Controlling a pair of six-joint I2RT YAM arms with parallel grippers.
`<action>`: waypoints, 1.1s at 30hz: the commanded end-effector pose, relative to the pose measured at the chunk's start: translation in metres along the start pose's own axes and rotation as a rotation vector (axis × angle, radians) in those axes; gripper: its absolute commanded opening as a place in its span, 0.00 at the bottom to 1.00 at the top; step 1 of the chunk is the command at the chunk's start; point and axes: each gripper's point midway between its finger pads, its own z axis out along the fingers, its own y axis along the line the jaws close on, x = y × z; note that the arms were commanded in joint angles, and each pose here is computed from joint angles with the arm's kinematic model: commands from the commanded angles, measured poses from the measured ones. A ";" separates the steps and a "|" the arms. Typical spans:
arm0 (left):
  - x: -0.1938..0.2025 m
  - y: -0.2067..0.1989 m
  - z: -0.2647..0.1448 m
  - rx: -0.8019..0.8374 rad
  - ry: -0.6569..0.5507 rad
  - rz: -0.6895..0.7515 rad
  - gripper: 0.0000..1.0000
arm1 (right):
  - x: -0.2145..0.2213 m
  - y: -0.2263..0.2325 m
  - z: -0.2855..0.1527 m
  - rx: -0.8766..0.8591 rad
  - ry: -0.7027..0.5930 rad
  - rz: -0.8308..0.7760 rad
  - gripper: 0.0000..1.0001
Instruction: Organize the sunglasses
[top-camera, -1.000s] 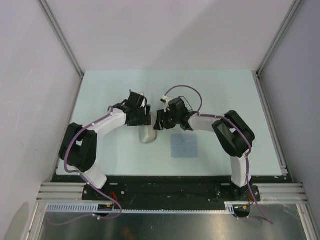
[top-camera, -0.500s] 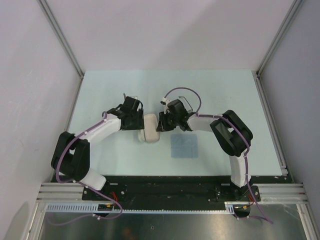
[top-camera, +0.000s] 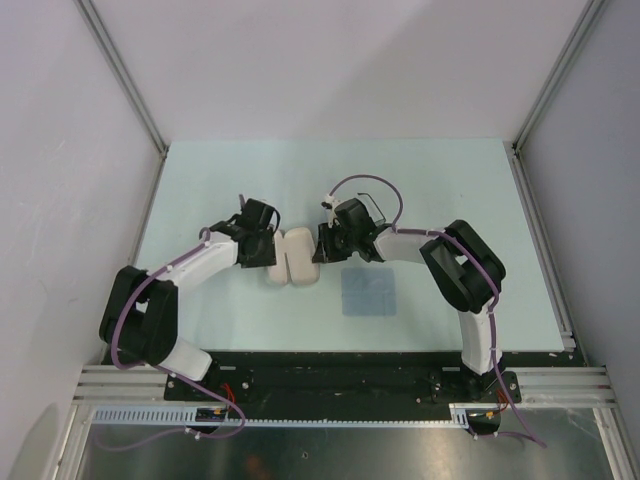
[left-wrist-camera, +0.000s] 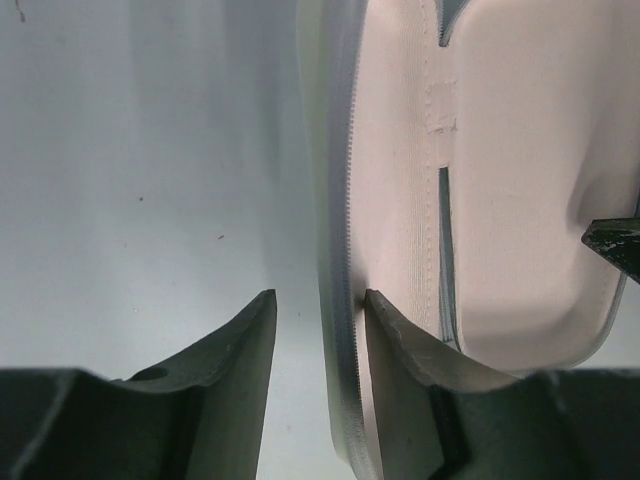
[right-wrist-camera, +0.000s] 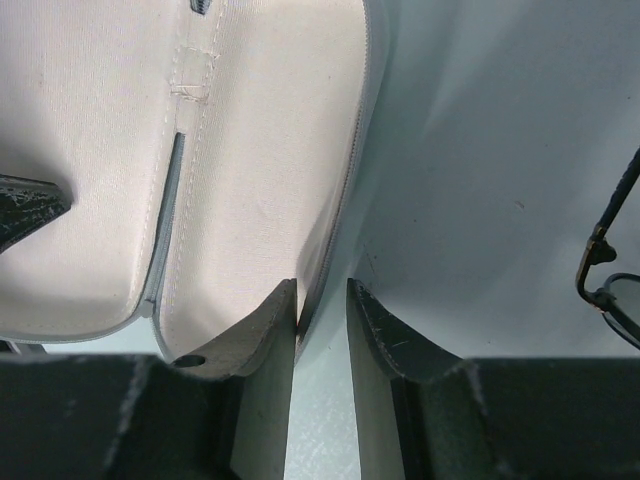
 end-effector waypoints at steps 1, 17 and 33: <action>0.002 0.007 0.002 -0.028 0.006 -0.042 0.45 | -0.002 -0.003 0.002 0.012 0.009 0.017 0.32; -0.038 -0.001 -0.004 -0.002 -0.075 0.021 0.38 | -0.013 0.007 -0.007 -0.021 -0.014 0.028 0.47; -0.066 -0.010 -0.009 0.048 -0.151 0.277 0.30 | -0.063 0.022 -0.050 -0.064 -0.139 0.026 0.62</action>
